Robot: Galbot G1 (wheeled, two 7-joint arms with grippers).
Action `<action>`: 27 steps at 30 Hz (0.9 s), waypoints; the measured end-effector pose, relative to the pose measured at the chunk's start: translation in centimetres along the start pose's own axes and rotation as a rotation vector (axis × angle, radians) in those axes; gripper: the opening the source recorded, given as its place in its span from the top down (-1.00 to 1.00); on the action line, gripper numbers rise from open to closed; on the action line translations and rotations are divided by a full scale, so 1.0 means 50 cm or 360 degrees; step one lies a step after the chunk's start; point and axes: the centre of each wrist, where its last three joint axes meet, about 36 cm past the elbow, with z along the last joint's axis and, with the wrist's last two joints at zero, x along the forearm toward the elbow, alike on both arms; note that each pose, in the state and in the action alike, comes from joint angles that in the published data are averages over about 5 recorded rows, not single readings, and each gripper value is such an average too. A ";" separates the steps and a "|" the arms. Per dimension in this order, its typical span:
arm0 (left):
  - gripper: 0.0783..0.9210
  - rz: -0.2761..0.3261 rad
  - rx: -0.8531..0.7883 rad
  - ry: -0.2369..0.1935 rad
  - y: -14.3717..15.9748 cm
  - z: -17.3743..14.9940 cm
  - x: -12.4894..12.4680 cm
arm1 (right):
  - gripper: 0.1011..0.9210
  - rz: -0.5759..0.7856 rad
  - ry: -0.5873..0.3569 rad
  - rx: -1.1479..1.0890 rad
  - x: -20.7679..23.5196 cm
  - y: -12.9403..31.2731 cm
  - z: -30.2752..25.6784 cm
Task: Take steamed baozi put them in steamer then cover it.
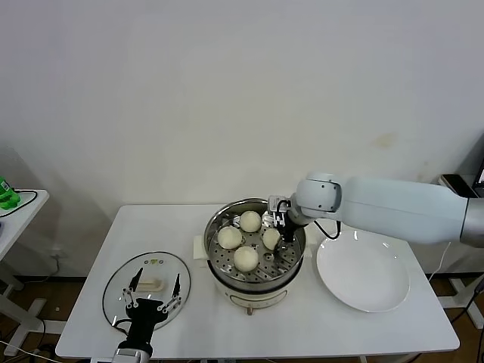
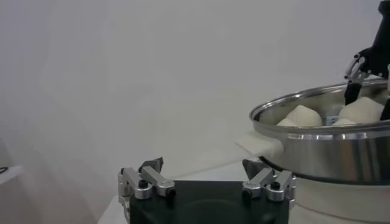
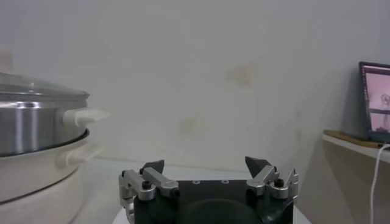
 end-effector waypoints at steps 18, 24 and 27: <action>-0.77 -0.0042 -0.0033 0.0025 0.029 0.011 -0.018 | -0.76 0.0129 -0.0119 0.0001 0.103 -0.006 0.001; -0.77 -0.0091 -0.0082 0.0075 0.058 0.025 -0.034 | -0.76 0.0312 -0.0272 -0.0049 0.157 0.012 0.037; -0.77 -0.0119 -0.0103 0.0094 0.069 0.033 -0.043 | -0.76 0.0437 -0.0385 -0.0100 0.173 0.034 0.069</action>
